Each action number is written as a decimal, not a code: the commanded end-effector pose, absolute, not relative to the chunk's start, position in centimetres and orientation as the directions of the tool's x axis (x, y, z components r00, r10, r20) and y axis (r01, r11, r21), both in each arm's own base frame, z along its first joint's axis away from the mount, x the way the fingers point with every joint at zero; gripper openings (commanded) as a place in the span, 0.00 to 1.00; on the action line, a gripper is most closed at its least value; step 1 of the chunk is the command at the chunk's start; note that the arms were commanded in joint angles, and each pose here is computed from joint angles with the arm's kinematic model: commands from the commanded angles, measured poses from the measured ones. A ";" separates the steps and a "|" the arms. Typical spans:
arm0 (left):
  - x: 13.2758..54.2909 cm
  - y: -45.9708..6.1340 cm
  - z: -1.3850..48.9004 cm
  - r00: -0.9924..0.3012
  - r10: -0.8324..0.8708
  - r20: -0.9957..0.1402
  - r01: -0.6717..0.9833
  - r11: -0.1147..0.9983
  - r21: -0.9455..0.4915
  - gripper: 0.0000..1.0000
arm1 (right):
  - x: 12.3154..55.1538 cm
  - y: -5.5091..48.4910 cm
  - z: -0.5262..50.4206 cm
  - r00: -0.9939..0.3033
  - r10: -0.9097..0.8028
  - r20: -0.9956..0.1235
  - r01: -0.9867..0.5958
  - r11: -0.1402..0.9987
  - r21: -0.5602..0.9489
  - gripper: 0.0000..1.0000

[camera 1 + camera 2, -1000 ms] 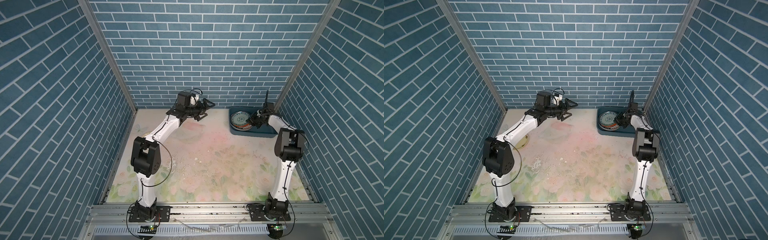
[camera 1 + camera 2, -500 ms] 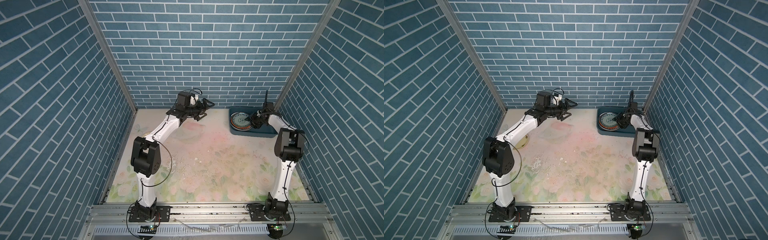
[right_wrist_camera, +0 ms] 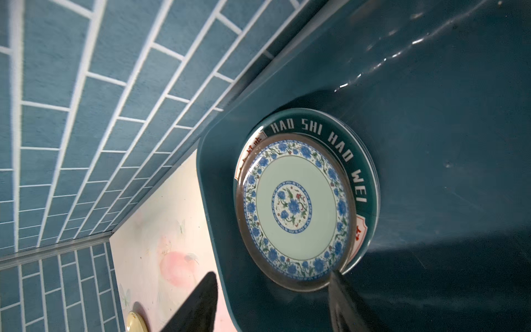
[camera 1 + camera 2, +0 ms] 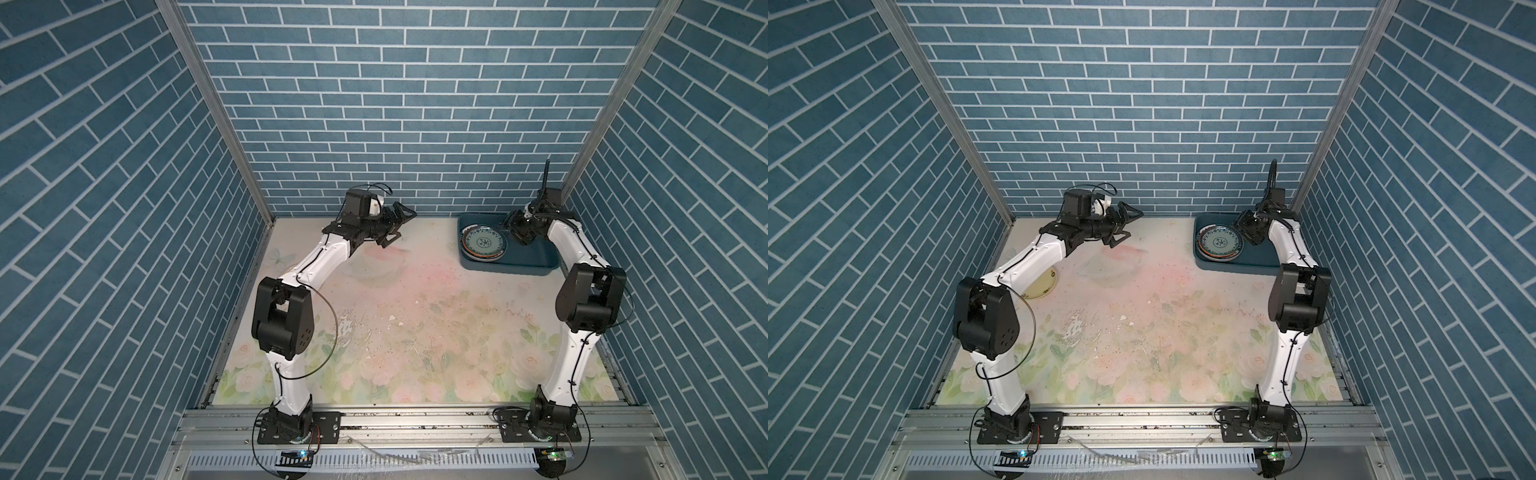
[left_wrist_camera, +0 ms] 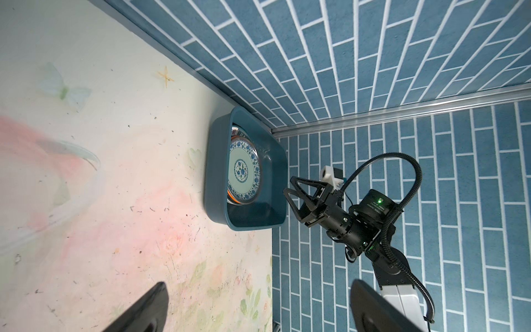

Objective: Place the plates into the plastic bin on the countertop
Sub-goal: Place the plate in the plastic bin, then pick up the plate from the middle-left of the table.

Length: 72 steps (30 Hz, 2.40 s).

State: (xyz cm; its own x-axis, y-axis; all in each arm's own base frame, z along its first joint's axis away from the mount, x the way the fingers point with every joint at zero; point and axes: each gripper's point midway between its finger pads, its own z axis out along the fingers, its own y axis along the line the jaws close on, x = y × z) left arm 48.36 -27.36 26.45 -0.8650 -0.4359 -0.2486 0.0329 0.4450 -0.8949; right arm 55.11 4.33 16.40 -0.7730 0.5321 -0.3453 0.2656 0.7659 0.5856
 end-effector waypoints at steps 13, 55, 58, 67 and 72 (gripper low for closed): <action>42.2 -4.4 17.5 -0.601 -0.766 -0.226 -0.479 0.573 -0.665 1.00 | 52.8 15.3 27.7 -0.735 0.368 -0.569 -0.050 0.808 0.587 0.71; 38.4 8.9 1.2 -0.261 -0.963 0.071 -0.801 0.175 -0.573 0.48 | 39.2 49.0 23.3 -0.913 -0.208 -0.351 -0.396 0.253 0.883 0.73; 38.2 8.7 0.8 -0.262 -0.962 0.080 -0.804 0.171 -0.569 0.36 | 39.2 48.8 23.3 -0.914 -0.199 -0.355 -0.400 0.279 0.873 0.72; 38.1 8.2 0.5 -0.274 -0.957 0.092 -0.793 0.171 -0.585 0.13 | 39.8 48.1 23.2 -0.916 -0.173 -0.363 -0.400 0.321 0.858 0.71; 38.4 8.2 1.2 -0.292 -0.953 0.082 -0.779 0.188 -0.598 0.00 | 40.5 47.4 22.9 -0.920 -0.144 -0.364 -0.392 0.356 0.849 0.71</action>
